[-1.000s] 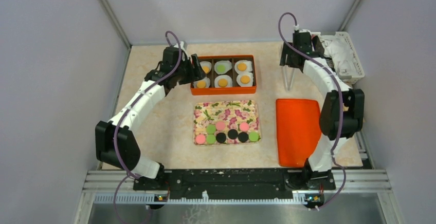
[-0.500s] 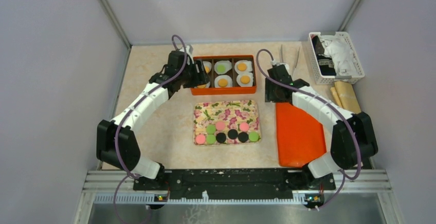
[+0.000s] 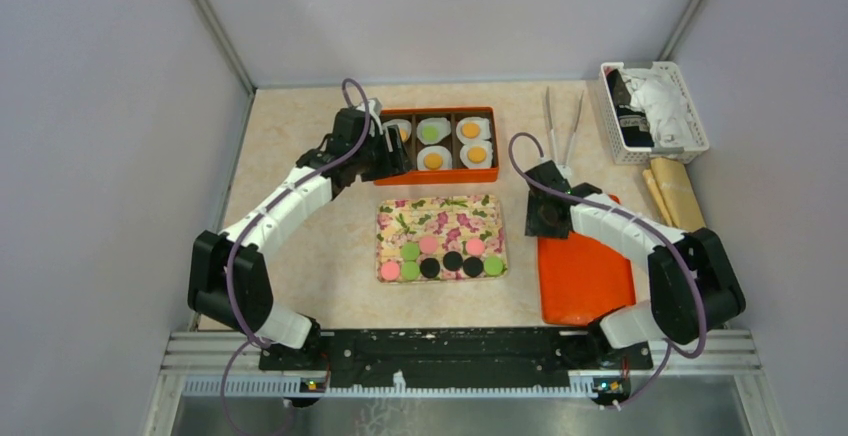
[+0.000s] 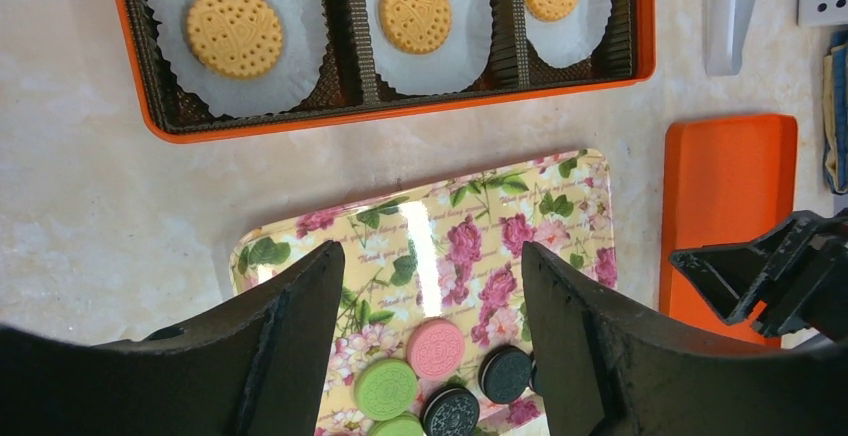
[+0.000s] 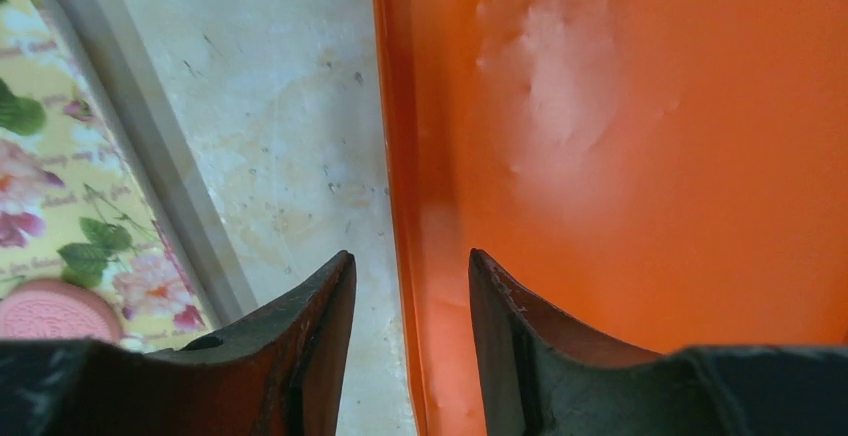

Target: Pack the cookies

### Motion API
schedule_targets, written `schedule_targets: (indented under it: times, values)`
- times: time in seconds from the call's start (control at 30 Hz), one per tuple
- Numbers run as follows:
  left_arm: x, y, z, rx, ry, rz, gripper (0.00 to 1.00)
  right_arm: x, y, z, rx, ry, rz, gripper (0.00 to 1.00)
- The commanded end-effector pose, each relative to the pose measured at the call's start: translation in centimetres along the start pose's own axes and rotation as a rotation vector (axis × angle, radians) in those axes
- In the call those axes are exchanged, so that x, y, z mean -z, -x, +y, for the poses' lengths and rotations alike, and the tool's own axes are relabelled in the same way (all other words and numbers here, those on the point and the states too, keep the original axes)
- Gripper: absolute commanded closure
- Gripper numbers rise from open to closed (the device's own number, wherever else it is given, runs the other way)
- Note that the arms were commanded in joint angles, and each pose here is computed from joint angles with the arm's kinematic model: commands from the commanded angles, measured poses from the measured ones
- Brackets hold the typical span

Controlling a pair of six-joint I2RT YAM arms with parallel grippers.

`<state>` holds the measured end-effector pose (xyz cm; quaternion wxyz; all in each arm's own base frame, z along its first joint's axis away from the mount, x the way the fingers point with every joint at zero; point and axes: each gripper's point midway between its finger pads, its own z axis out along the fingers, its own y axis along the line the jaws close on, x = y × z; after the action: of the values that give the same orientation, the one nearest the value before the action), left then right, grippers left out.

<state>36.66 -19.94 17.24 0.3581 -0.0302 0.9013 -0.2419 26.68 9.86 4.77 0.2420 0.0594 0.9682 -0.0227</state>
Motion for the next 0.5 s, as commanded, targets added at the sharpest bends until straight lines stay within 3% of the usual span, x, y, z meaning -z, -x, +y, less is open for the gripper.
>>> schedule_targets:
  times: [0.0,0.47]
  values:
    - [0.6,0.6,-1.0,-0.012,-0.042,-0.034,0.28,0.3,-0.4,1.0,-0.063,0.048,-0.016,0.56]
    - [0.5,0.2,-1.2,-0.012,-0.056,-0.024,0.28,-1.9,-3.7,0.3,-0.055,0.005,0.047,0.81]
